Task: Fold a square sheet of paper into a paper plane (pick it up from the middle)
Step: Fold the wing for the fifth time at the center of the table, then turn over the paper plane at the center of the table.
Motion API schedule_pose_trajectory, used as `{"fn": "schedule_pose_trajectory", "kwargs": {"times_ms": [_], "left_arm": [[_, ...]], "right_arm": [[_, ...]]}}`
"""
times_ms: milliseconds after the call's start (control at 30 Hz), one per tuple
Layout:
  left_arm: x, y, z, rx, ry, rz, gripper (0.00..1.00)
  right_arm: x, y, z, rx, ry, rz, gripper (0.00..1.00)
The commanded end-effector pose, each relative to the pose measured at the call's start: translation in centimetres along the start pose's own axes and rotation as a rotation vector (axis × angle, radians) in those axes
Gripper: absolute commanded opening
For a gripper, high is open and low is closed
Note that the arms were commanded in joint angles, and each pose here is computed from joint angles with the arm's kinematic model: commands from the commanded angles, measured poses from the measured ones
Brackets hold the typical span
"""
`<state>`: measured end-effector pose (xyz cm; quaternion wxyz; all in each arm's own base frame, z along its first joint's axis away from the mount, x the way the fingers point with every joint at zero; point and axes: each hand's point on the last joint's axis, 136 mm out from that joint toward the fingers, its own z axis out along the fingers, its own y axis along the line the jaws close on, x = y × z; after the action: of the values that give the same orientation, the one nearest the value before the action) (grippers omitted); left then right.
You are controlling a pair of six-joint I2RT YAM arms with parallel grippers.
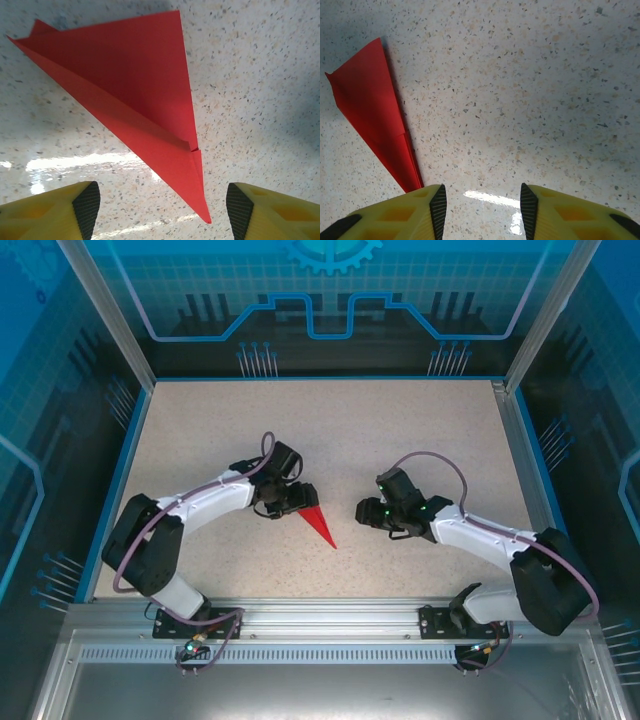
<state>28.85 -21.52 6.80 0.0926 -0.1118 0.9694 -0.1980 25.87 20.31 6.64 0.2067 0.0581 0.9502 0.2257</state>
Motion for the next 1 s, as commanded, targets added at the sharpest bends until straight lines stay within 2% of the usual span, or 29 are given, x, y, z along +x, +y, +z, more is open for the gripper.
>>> {"fn": "schedule_pose_trajectory", "kwargs": {"times_ms": [0,433,967], "left_arm": [[0.4,0.3,0.5,-0.069,0.025,-0.015,0.73],[0.0,0.3,2.2,-0.117,0.054,-0.02,0.74],[0.2,3.5,1.5,-0.109,0.042,-0.086,0.5]], "right_arm": [[0.2,-0.2,0.6,-0.011,0.012,0.022,0.46],[0.8,2.1,2.0,-0.075,0.071,-0.014,0.49],[1.4,4.9,3.8,-0.117,0.143,-0.091,0.5]]}}
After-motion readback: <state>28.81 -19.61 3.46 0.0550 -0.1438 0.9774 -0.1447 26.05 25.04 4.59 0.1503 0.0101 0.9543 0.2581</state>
